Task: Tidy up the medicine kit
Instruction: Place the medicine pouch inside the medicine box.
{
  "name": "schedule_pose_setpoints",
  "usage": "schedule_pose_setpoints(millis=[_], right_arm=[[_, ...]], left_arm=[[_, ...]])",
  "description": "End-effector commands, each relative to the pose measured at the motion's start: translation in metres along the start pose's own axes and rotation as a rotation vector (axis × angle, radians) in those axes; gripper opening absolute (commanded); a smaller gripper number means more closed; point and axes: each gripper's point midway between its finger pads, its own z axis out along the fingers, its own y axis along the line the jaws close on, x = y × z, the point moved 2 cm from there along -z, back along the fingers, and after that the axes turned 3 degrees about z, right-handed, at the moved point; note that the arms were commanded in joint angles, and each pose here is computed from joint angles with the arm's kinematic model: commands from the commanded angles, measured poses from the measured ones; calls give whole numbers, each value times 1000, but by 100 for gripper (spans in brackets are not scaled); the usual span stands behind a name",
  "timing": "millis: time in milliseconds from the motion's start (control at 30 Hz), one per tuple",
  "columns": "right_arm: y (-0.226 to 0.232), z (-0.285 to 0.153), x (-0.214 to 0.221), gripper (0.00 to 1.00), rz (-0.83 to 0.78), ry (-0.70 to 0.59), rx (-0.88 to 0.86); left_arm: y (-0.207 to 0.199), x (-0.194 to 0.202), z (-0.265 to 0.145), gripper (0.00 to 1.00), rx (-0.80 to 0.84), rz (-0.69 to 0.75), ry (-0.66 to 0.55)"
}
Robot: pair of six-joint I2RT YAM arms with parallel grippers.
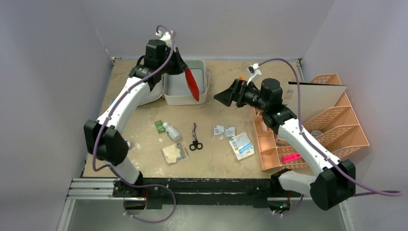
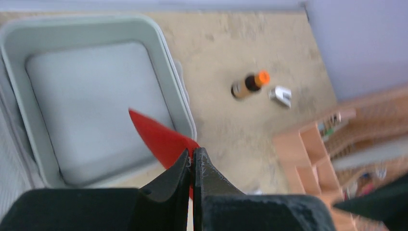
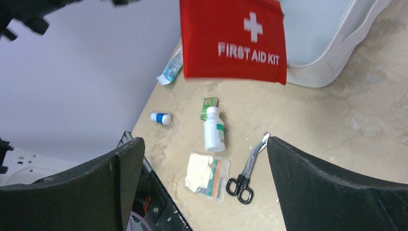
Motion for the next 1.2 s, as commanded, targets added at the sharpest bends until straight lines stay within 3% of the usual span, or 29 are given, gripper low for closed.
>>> schedule_pose_setpoints(millis=[0,267,400,767,900,1033,1167], right_arm=[[3,-9,4,99,40,5,22],[-4,-11,7,99,33,30,68],[-8,-8,7,99,31,30,81],[-24,2,6,99,36,15,131],[-30,7,13,99,54,40,138],[-30,4,13,99,34,58,152],[-26,-2,3,99,-13,44,178]], left_arm=[[16,-71,29,0,-29,-80,-256],[49,-83,80,0,-42,-143,-417],[55,-81,94,0,-23,-143,-418],[55,-115,96,0,-32,-84,-539],[69,-81,106,0,-56,-137,-511],[96,-13,125,0,-141,-306,-348],[109,23,132,0,-188,-311,-237]])
